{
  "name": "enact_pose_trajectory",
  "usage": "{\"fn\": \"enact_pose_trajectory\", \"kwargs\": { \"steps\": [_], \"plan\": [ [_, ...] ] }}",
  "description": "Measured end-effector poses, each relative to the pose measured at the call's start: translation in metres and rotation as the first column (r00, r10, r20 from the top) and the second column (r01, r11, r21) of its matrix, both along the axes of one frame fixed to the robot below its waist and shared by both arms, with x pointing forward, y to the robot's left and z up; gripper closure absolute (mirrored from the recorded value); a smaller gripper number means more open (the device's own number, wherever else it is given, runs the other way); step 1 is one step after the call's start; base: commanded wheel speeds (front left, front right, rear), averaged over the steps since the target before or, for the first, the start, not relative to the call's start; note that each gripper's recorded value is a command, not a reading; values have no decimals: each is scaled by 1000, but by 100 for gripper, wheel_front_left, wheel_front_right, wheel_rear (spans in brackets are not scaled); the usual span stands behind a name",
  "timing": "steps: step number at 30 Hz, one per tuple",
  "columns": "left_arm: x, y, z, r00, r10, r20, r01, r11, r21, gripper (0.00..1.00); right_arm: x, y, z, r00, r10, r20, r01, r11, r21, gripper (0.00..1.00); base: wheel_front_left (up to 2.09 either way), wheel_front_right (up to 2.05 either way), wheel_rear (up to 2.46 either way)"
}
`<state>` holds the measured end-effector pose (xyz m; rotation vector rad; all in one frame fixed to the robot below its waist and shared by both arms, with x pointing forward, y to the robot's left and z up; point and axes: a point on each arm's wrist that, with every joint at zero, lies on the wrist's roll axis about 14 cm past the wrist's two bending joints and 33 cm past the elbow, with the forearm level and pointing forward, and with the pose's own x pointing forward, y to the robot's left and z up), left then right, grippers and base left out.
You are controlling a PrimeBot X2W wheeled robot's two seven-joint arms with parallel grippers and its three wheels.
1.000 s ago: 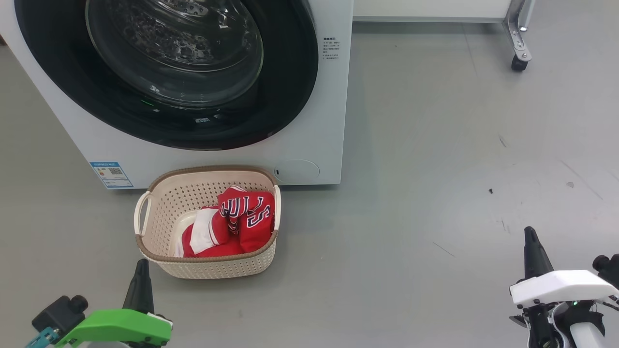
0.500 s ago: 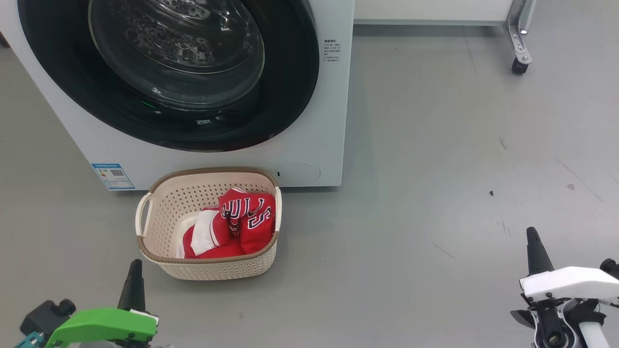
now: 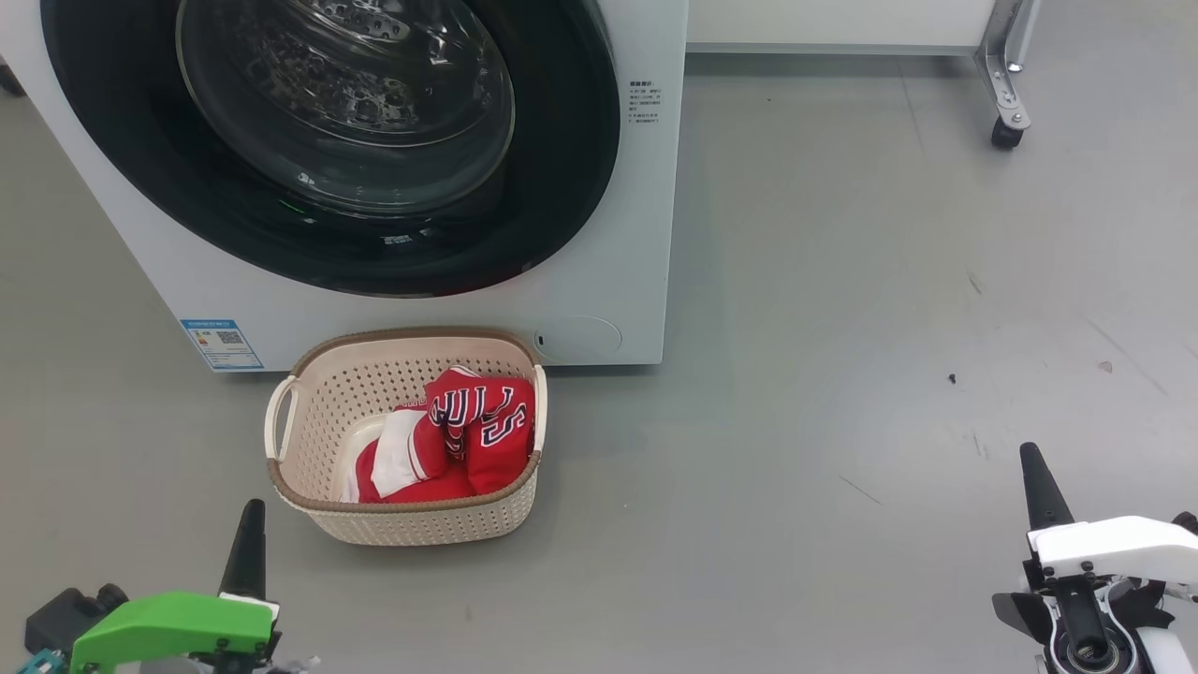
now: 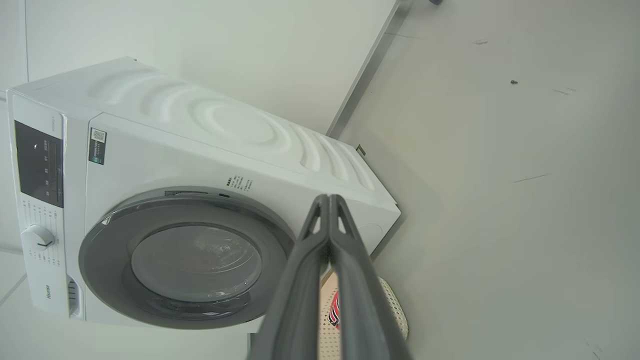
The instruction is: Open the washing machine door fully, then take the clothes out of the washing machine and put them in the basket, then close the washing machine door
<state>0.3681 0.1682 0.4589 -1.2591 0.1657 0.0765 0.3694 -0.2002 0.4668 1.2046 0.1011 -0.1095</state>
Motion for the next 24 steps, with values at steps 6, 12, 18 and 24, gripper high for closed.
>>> {"fn": "enact_pose_trajectory", "kwargs": {
  "steps": [6, 12, 18, 24],
  "plan": [
    [1, 4, 2, 1000, 13, 6, -12, 998, -65, 100, 1, -2, 2, 1000, -10, 7, 9, 997, 74, 100, 0, 0, 0],
    [3, 6, 7, 1000, 20, 18, -18, 991, -132, 100, 2, -3, 4, 1000, -22, 13, 19, 988, 153, 100, 0, 0, 0],
    [3, 10, 9, 999, 32, 25, -26, 980, -196, 100, 3, -3, 7, 999, -30, 24, 24, 972, 232, 100, 0, 0, 0],
    [5, 13, 13, 998, 45, 40, -33, 964, -264, 100, 3, -5, 8, 999, -40, 30, 29, 952, 306, 100, 0, 0, 0]
  ]
}}
